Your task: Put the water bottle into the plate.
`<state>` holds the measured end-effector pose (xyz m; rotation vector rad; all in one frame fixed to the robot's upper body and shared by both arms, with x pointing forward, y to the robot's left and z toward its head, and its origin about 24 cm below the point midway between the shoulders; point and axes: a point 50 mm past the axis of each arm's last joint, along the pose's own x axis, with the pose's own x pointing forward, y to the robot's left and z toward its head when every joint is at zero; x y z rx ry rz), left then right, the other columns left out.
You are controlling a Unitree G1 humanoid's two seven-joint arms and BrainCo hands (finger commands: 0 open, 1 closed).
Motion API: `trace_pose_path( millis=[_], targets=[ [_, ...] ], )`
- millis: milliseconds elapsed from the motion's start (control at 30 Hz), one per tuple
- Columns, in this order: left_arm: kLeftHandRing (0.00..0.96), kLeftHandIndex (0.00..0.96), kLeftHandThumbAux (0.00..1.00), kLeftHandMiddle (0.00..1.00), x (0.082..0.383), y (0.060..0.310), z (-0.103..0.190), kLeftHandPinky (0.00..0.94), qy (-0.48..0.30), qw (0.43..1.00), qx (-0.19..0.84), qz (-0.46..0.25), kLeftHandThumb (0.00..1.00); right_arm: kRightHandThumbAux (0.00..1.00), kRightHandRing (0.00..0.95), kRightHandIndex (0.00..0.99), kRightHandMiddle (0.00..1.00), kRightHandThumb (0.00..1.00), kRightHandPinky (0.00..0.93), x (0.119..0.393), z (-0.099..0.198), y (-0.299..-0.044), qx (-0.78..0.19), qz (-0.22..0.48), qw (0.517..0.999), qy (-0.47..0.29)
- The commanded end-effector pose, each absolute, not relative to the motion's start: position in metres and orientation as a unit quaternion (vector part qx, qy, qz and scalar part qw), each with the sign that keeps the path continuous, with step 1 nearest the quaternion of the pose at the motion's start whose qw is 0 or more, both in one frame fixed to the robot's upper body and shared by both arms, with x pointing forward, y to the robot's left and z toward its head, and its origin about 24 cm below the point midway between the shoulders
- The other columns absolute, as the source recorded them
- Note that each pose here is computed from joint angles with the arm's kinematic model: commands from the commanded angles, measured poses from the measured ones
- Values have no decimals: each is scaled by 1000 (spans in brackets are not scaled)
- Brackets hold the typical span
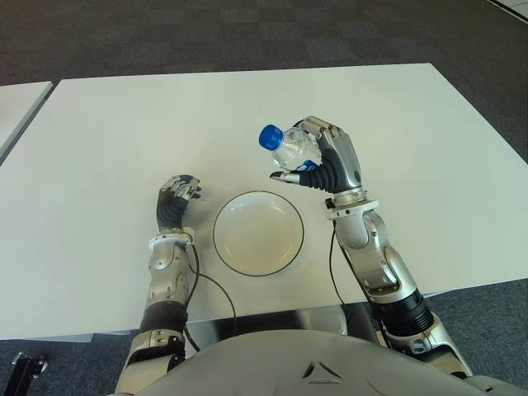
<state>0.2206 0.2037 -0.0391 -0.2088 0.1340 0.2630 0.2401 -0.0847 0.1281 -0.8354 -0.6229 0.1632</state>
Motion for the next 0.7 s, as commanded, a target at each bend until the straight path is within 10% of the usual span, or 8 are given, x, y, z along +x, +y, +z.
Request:
trace_pose_path(
  millis=[33,700],
  targets=[
    [523,438,673,467,202,202,-64,516,141,973,-121,138,838,727,881,437,878,709,875,236,128,-74,-396,139,850,-319],
    [519,440,673,466,202,203,-65,516,147,970,-118,153,838,721,895,439,890,714,894,243,69,-42,-462,338,789,-224]
  ],
)
